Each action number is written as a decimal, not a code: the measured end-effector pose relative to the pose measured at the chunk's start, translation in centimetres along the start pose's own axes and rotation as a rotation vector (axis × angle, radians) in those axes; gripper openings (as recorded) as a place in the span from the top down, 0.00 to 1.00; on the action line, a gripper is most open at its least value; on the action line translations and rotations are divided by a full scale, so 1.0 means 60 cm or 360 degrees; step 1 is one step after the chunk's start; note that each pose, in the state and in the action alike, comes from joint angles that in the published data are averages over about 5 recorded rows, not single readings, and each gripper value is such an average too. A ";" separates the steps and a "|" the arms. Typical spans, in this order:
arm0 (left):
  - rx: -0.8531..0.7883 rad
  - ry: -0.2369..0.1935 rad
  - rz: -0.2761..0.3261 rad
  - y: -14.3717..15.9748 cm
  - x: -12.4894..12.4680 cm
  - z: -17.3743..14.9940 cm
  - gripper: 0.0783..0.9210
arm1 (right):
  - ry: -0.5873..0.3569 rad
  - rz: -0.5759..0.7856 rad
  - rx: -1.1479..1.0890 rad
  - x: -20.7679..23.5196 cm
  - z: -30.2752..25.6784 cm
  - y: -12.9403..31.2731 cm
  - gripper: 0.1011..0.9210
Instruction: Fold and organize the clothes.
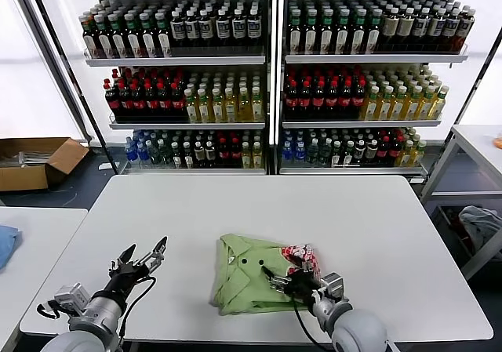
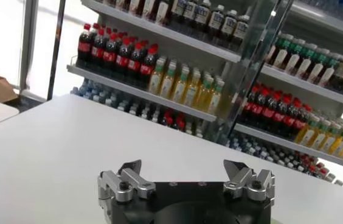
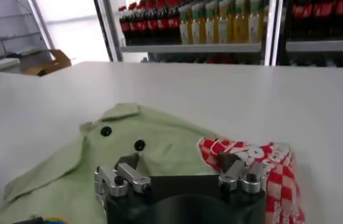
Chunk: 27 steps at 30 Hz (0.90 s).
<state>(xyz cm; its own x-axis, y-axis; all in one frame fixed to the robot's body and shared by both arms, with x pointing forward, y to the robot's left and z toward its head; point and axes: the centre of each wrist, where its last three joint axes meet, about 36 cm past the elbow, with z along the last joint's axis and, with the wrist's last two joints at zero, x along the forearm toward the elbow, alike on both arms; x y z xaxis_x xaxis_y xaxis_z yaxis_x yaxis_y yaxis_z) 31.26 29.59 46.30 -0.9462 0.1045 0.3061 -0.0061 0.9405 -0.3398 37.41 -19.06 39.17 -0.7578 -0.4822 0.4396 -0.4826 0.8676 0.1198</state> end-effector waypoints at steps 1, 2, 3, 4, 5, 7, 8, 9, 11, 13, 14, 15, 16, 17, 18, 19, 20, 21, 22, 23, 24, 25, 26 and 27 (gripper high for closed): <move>0.0002 0.0000 0.0002 -0.001 0.000 0.000 0.12 | 0.0008 0.0006 0.0007 -0.002 0.001 0.002 0.12; 0.0004 0.0000 0.0004 -0.001 0.000 0.000 0.12 | 0.0012 0.0012 0.0014 -0.003 0.001 0.004 0.12; 0.0005 -0.0001 0.0006 -0.002 0.000 0.000 0.12 | 0.0009 0.0019 0.0021 -0.003 -0.001 0.006 0.12; 0.0006 -0.0002 0.0008 -0.002 0.001 -0.001 0.12 | 0.0000 0.0026 0.0029 -0.002 -0.003 0.008 0.12; 0.0006 -0.0003 0.0009 -0.002 0.001 -0.002 0.12 | -0.0015 0.0034 0.0039 0.000 -0.007 0.009 0.12; 0.0003 -0.0005 0.0010 -0.001 0.003 -0.003 0.12 | -0.0060 0.0052 0.0060 0.007 -0.018 0.010 0.12; 0.0001 -0.0006 0.0010 0.000 0.003 -0.004 0.12 | -0.0088 0.0064 0.0071 0.013 -0.025 0.009 0.12; -0.0001 -0.0007 0.0009 0.001 0.004 -0.004 0.12 | -0.0117 0.0078 0.0081 0.019 -0.032 0.007 0.12; -0.0009 -0.0009 0.0006 0.004 0.005 -0.004 0.12 | -0.0177 0.0113 0.0097 0.034 -0.046 0.000 0.12; -0.0019 -0.0013 0.0001 0.008 0.005 -0.005 0.12 | -0.0233 0.0153 0.0109 0.052 -0.059 -0.011 0.12; -0.0025 -0.0017 -0.0001 0.011 0.004 -0.005 0.12 | -0.0261 0.0175 0.0113 0.062 -0.065 -0.018 0.12; -0.0031 -0.0021 -0.0003 0.013 0.004 -0.005 0.12 | -0.0287 0.0197 0.0114 0.073 -0.070 -0.025 0.12; -0.0037 -0.0027 -0.0004 0.016 0.004 -0.006 0.12 | -0.0312 0.0218 0.0113 0.083 -0.074 -0.031 0.12; -0.0041 -0.0034 -0.0005 0.018 0.003 -0.006 0.12 | -0.0336 0.0239 0.0108 0.093 -0.077 -0.038 0.12; -0.0046 -0.0041 -0.0006 0.020 0.003 -0.007 0.12 | -0.0359 0.0259 0.0102 0.104 -0.079 -0.045 0.12; -0.0050 -0.0048 -0.0005 0.022 0.004 -0.007 0.12 | -0.0380 0.0278 0.0094 0.114 -0.080 -0.051 0.12; -0.0055 -0.0056 -0.0004 0.024 0.005 -0.008 0.12 | -0.0399 0.0295 0.0085 0.124 -0.079 -0.057 0.12; -0.0061 -0.0065 -0.0002 0.026 0.006 -0.009 0.12 | -0.0417 0.0312 0.0076 0.134 -0.078 -0.062 0.12; -0.0069 -0.0074 0.0002 0.028 0.007 -0.009 0.12 | -0.0433 0.0327 0.0067 0.143 -0.076 -0.067 0.12; -0.0079 -0.0084 0.0008 0.030 0.009 -0.009 0.12 | -0.0447 0.0342 0.0058 0.152 -0.073 -0.072 0.12; -0.0090 -0.0096 0.0015 0.032 0.010 -0.009 0.12 | -0.0460 0.0354 0.0050 0.161 -0.069 -0.076 0.12; -0.0103 -0.0109 0.0023 0.033 0.012 -0.009 0.12 | -0.0472 0.0364 0.0044 0.170 -0.065 -0.080 0.12; -0.0117 -0.0125 0.0031 0.035 0.013 -0.008 0.12 | -0.0484 0.0373 0.0040 0.179 -0.060 -0.084 0.12; -0.0133 -0.0144 0.0039 0.037 0.015 -0.007 0.12 | -0.0495 0.0380 0.0039 0.188 -0.056 -0.086 0.12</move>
<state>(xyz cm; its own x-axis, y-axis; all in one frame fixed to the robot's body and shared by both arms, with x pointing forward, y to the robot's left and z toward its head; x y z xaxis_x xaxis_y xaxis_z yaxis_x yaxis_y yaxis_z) 30.55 31.92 46.16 -0.9711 0.1017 0.2158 0.0408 0.9621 -0.2698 32.86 -28.56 46.50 -0.9452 -0.2840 0.1613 -0.2839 0.9586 0.0240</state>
